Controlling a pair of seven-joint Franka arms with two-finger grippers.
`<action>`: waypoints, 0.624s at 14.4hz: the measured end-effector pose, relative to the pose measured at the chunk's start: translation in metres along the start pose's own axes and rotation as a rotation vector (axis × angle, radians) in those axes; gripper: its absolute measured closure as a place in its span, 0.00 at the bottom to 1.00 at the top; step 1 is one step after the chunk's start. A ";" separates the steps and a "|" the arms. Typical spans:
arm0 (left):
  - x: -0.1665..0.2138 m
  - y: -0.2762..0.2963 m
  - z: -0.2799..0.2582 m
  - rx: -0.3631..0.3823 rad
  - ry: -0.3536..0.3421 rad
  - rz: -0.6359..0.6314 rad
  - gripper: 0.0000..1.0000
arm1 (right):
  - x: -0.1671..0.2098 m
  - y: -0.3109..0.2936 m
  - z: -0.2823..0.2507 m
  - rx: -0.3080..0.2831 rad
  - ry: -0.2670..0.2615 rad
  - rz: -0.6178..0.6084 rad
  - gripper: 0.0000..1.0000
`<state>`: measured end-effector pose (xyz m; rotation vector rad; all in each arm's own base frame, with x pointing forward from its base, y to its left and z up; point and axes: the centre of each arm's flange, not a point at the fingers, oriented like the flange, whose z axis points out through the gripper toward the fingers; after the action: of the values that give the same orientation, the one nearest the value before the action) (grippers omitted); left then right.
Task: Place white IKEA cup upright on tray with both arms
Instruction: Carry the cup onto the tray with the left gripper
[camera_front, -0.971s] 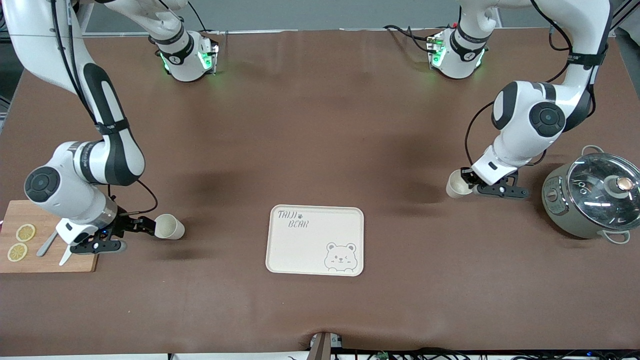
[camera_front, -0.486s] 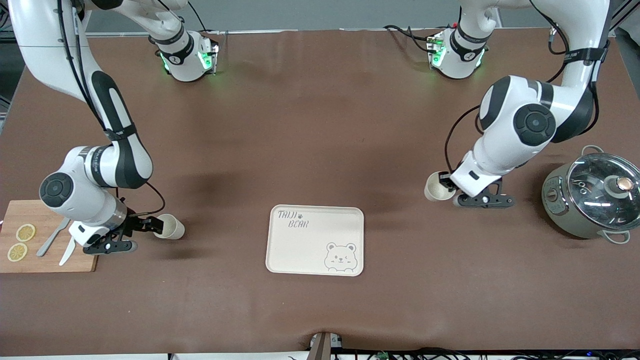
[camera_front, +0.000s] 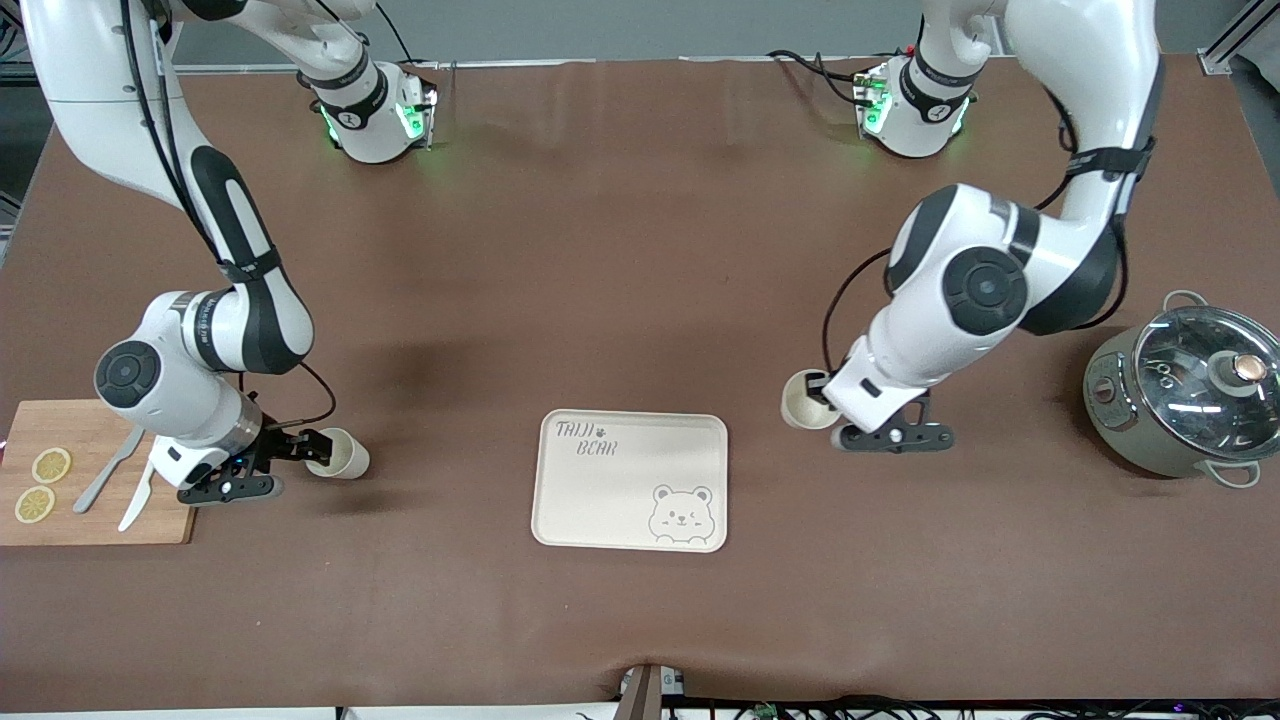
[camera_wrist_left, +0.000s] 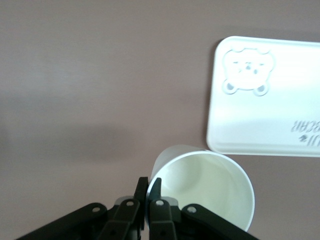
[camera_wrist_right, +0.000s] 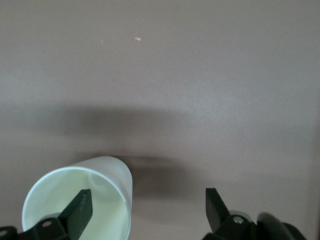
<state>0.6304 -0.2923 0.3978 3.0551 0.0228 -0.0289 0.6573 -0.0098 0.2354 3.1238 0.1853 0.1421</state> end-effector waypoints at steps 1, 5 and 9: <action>0.003 0.012 0.005 -0.007 0.001 -0.015 0.95 | -0.001 -0.001 0.002 0.000 0.002 -0.002 0.00; 0.010 0.052 0.023 -0.033 0.010 -0.051 0.95 | -0.006 -0.003 0.008 -0.003 0.023 -0.007 0.00; 0.018 0.071 0.060 -0.074 0.056 -0.066 0.95 | -0.007 -0.007 0.010 -0.002 0.030 -0.014 0.00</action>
<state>0.6489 -0.3682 0.3436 2.9798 0.1256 0.0518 0.6510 -0.0040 0.2250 3.1190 0.2073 0.1892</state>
